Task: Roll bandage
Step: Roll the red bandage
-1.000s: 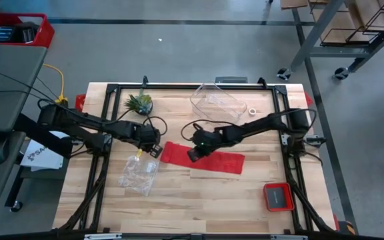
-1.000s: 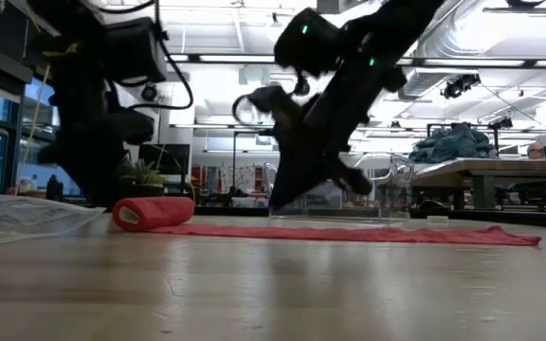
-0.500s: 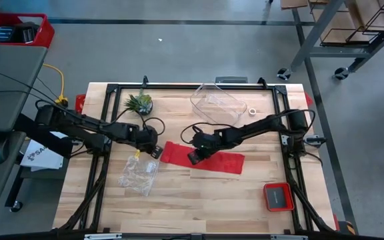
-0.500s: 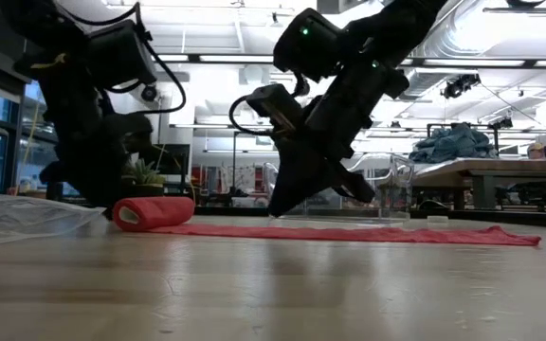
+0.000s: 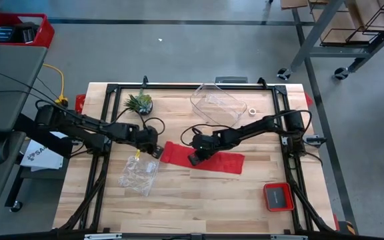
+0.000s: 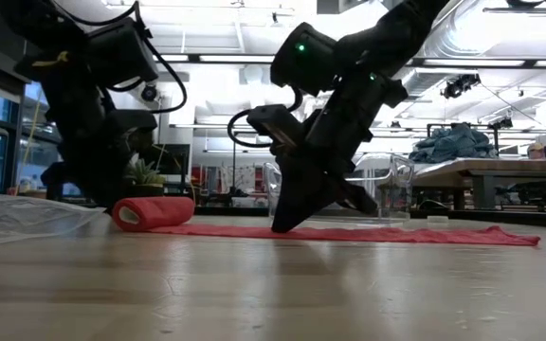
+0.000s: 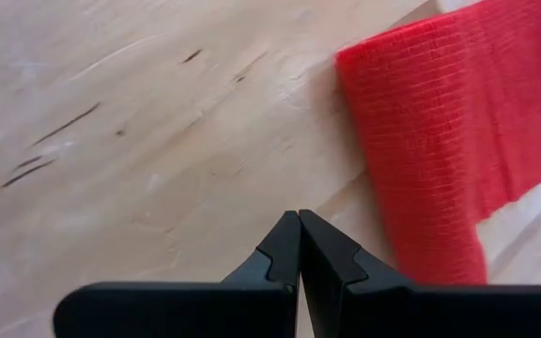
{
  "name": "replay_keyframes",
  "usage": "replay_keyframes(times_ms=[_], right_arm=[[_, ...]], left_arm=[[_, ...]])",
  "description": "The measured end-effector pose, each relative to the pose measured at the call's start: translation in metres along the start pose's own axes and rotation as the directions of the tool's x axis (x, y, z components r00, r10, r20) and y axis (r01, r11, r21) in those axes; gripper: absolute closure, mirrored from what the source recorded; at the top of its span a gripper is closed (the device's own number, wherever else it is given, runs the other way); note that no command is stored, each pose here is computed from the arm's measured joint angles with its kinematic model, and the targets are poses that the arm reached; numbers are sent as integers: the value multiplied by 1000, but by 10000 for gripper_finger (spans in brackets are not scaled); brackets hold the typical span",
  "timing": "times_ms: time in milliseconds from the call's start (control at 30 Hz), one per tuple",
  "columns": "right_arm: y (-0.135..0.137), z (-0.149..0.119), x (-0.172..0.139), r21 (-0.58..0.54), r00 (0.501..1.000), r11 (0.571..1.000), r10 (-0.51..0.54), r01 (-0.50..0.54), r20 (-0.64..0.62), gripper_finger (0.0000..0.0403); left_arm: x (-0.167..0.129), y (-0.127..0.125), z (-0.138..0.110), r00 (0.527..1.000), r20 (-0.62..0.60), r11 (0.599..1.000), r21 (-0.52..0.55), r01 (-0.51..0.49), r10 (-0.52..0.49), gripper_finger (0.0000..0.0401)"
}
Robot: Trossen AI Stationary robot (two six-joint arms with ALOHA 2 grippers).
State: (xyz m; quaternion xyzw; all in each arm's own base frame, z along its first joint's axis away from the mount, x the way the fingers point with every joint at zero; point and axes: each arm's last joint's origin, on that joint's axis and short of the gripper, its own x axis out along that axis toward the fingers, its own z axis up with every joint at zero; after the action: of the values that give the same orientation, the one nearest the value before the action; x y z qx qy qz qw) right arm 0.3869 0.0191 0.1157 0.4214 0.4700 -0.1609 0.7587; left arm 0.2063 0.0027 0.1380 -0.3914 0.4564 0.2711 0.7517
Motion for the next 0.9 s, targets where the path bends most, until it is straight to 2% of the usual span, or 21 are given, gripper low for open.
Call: replay_keyframes(times_ms=[167,333,600,667,767,900], right_arm=[[-2,2,-1,9,1000,1000,0,0,-6,403],[-3,4,-1,11,1000,1000,-2,2,-6,403],[-4,3,0,11,1000,1000,-1,1,-6,403],[-4,3,0,11,1000,1000,-1,1,-6,403],[-4,3,0,10,1000,1000,0,0,-5,403],[-4,3,0,11,1000,1000,0,0,-5,403]], left_arm=[[3,-5,2,999,-5,999,-17,51,-51,401],[8,-6,1,997,-31,994,-86,62,-65,401],[9,-15,7,986,22,973,-160,167,-166,401],[7,-21,11,971,57,954,-185,238,-231,401],[4,-36,19,917,147,901,-180,394,-372,401],[1,-47,28,842,199,833,-149,532,-502,401]])
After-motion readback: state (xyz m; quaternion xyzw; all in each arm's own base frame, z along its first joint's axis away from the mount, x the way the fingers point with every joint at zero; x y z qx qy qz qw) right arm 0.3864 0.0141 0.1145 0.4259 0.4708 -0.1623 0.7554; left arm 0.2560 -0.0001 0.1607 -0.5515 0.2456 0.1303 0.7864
